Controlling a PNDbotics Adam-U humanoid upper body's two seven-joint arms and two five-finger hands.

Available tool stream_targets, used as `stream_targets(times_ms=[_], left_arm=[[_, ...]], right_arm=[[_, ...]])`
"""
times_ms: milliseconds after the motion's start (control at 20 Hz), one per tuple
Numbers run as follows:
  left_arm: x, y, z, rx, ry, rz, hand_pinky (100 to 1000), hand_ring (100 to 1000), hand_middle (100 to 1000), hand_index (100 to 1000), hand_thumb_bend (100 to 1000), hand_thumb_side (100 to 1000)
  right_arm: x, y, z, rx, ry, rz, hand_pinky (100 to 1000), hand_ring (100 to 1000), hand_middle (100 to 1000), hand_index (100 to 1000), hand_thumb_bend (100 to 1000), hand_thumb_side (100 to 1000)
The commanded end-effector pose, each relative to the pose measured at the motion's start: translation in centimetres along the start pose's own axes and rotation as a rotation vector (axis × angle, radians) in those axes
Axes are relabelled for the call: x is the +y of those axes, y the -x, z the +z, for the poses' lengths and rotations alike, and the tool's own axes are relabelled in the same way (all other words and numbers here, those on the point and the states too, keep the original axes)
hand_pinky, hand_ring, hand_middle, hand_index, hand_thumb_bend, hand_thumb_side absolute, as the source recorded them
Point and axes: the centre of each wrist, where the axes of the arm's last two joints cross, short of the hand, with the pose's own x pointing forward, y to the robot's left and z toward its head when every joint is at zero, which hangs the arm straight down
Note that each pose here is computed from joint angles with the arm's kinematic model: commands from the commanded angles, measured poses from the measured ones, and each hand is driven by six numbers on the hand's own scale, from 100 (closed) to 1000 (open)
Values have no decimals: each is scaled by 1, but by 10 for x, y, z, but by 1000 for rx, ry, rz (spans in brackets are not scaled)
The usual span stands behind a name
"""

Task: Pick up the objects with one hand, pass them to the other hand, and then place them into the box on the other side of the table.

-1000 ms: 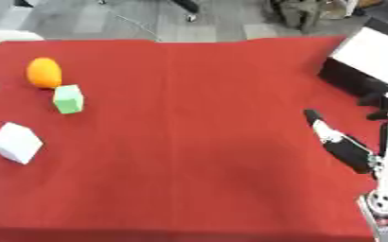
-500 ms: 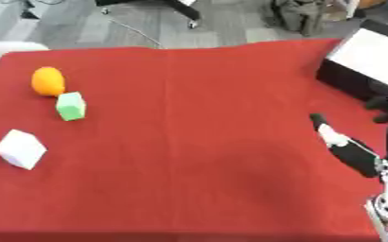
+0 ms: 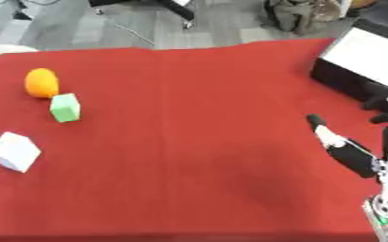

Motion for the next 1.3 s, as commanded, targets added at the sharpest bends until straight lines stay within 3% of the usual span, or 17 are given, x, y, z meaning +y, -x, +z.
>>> stream_targets(times_ms=[50, 850, 1000, 1100, 1300], left_arm=[[7, 6, -4, 6, 6, -23, 796, 748, 737, 849, 651, 337], [5, -8, -57, -20, 27, 22, 795, 732, 722, 836, 571, 324], [3, -9, -60, -25, 37, 28, 778, 675, 656, 782, 517, 268], [3, -9, -59, -27, 27, 39, 749, 570, 537, 673, 418, 170], [13, -4, -52, -38, -32, 60, 745, 546, 501, 634, 366, 104]], right_arm=[[-4, -3, -4, -24, 3, -1, 516, 703, 497, 781, 657, 487], [-3, -5, -4, -21, -3, -17, 516, 703, 496, 781, 656, 485], [-3, -5, -4, -21, -3, -18, 516, 703, 496, 781, 656, 485], [-3, -5, -4, -20, -2, -17, 516, 703, 496, 781, 656, 485], [-3, -5, -5, -28, -5, -15, 517, 703, 497, 782, 657, 485]])
